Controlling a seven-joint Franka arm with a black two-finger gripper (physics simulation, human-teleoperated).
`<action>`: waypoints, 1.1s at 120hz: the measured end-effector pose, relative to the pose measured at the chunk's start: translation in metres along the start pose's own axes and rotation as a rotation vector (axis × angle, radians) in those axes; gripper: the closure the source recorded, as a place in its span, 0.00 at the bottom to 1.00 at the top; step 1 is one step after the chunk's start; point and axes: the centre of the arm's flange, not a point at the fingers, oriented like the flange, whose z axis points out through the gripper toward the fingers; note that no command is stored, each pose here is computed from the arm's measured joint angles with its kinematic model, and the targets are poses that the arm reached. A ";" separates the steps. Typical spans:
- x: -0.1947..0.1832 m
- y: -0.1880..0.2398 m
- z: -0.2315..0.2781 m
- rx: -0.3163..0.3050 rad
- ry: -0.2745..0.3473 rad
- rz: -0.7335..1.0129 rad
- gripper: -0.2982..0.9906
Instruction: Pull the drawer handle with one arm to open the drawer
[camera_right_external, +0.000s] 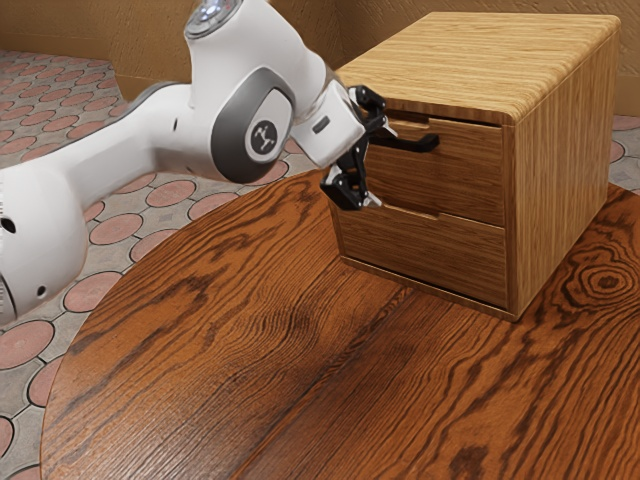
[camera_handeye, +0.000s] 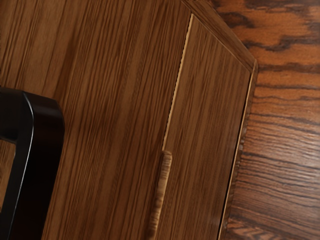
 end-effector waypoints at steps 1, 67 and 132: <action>0.000 0.000 0.000 0.000 0.000 0.000 0.15; -0.001 0.009 -0.010 -0.009 0.016 -0.009 0.33; -0.018 0.043 -0.035 -0.042 0.036 -0.020 0.35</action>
